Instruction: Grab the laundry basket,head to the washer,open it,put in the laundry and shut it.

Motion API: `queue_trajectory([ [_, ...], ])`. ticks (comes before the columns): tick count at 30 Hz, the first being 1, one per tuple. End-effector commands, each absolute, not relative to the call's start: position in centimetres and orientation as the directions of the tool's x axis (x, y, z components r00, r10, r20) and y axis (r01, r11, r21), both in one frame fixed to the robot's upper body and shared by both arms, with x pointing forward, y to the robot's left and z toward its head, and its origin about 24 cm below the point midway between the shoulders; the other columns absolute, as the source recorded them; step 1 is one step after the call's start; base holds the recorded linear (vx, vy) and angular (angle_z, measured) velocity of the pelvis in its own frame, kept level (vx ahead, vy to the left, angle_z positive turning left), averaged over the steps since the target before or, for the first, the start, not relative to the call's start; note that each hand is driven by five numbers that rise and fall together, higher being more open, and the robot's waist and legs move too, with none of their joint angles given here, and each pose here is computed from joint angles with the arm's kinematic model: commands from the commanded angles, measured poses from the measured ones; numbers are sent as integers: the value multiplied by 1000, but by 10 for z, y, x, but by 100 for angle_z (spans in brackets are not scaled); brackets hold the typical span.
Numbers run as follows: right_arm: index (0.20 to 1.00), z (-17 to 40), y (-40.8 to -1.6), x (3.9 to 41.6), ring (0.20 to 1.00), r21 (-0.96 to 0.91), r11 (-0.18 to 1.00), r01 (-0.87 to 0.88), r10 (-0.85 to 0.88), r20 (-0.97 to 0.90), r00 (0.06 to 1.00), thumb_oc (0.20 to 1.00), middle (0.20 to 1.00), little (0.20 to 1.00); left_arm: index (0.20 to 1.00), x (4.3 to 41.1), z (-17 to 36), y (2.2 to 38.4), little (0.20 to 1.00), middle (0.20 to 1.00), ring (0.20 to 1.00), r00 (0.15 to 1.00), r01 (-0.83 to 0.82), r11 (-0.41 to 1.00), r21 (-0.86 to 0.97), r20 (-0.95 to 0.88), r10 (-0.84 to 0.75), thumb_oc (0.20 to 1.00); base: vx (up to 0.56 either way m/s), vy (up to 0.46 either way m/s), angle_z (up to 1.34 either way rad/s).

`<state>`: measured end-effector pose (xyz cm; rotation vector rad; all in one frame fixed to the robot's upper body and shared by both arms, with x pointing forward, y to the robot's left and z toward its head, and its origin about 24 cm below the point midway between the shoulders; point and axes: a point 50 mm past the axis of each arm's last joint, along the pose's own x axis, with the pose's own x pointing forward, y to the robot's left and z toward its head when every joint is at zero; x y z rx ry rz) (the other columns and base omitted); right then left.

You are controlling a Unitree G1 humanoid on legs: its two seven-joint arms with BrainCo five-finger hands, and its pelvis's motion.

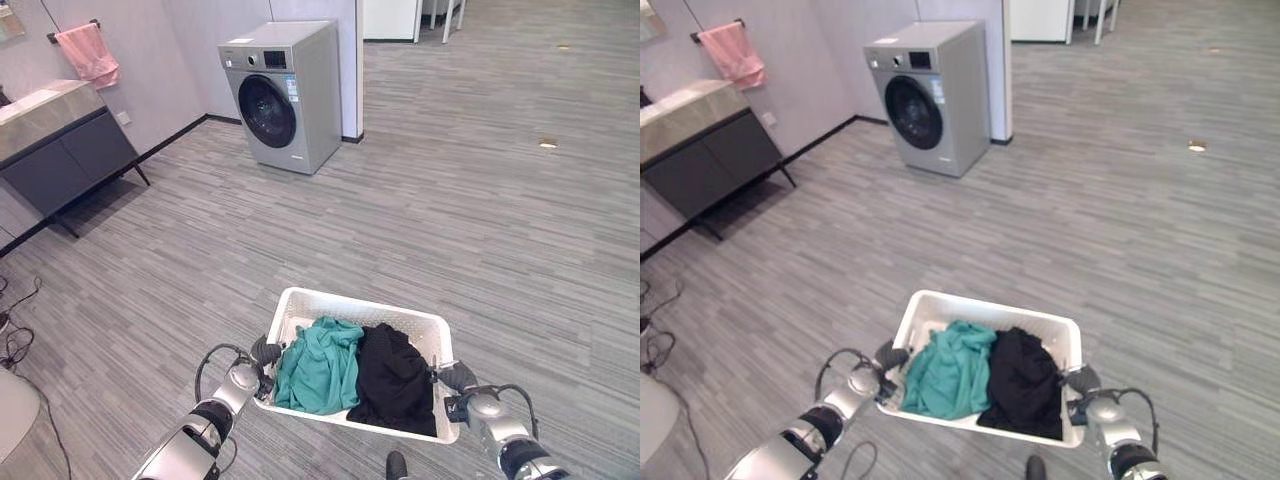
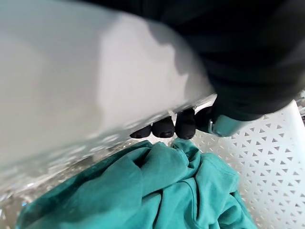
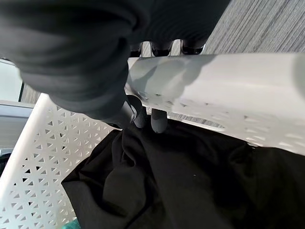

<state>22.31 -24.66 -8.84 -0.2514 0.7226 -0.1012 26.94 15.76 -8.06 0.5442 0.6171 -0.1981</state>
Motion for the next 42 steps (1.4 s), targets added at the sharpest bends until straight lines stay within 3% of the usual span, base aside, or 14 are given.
queue_trajectory([
  [1,200,-65,-240,251,200,-224,974,24,-143,-532,835,200,200,200,200,310,-42,173,200,200,200,890,231,838,494,-455,22,200,0,0,0],
  [13,200,-15,-243,300,200,-236,971,46,-135,-376,917,200,200,200,200,324,-20,176,200,200,200,928,203,846,493,-373,-5,200,18,122,5],
  [18,200,-10,-252,303,200,-245,967,72,-162,-371,914,200,200,200,200,327,-14,173,200,200,200,935,212,843,495,-353,-28,200,135,268,-18],
  [25,200,9,-234,323,200,-209,977,41,-106,-311,944,200,200,200,200,332,-9,183,200,200,200,938,191,832,521,-346,2,200,203,143,7],
  [34,200,4,-244,308,200,-214,976,46,-112,-310,944,200,200,200,200,335,-11,160,200,200,200,937,231,817,528,-348,-40,200,473,-134,104],
  [42,200,5,-246,307,200,-195,979,62,-121,-306,944,200,200,200,200,335,-6,161,200,200,200,940,224,849,479,-337,-57,200,310,-264,42],
])
